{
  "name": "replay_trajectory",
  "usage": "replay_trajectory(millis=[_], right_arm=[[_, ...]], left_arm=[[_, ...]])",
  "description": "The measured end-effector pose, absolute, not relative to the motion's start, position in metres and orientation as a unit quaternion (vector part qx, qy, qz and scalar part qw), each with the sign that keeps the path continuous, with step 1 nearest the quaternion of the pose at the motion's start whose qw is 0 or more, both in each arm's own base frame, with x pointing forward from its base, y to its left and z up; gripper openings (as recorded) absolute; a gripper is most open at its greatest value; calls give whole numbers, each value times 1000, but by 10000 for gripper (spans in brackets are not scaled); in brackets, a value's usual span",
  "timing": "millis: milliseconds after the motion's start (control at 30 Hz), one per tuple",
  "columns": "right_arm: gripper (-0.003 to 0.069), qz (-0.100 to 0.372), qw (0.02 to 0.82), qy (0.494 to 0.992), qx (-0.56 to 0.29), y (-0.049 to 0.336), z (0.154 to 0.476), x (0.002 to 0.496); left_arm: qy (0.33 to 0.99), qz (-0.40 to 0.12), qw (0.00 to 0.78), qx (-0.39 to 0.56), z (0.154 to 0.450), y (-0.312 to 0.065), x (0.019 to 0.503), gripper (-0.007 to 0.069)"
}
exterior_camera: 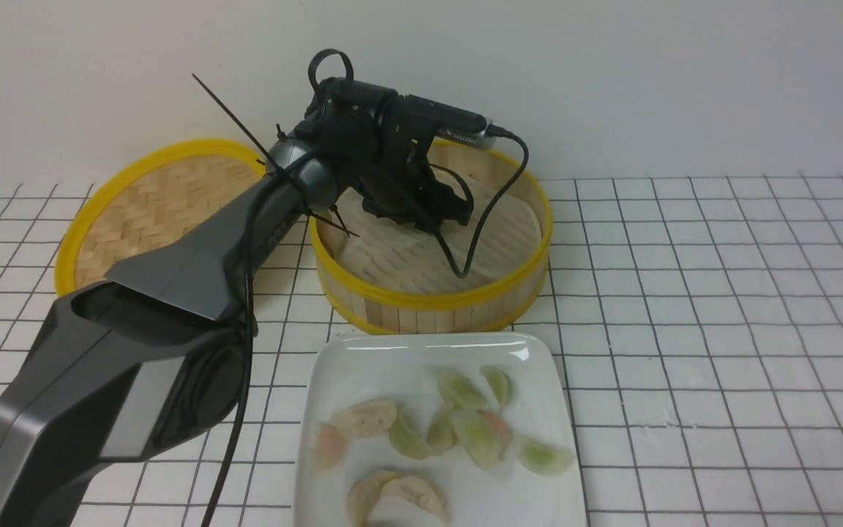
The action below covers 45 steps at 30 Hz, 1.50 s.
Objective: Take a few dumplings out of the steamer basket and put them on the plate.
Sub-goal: Use the left arm to grab a dumpling from the steamer, then use the left arm to put the dumpling into the plate
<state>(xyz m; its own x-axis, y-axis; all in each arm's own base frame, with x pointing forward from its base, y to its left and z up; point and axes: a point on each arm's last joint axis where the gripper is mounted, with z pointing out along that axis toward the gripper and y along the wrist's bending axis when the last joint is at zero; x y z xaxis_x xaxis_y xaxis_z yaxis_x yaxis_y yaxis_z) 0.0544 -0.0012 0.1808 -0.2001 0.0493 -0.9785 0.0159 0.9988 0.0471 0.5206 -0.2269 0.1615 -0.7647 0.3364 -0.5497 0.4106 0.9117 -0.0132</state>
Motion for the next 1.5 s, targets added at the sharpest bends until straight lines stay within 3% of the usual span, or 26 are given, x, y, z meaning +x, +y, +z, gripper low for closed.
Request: replay_trajectory(millis=[67,200,533,933,1067,1200,1333,1500], right_arm=[[-14,13,632,775,21,-1,181,54],[-14,13,632,775,21,-1,181,54],[-14,13,632,775,21,-1,181,54],[-14,13,632,775,21,-1,181,54],[-14,13,632,775,21,-1,181,54],[-14,13,632,775,21,-1,181,54],[-14,13,632,775,21,-1,181,54],[-14,13,632,775,21,-1,181,54]], left_arm=[[937,-66,277,200,162,-227,520,309],[936,-64,276,207,164,-227,520,126],[940,-61,261,211,200,-224,512,131],[922,-73,291,244,291,-214,483,131],[930,-84,259,247,332,-198,437,131],[941,-84,216,247,349,-175,382,131],[956,-114,130,238,317,-158,323,131],[961,-159,108,199,256,-155,293,131]])
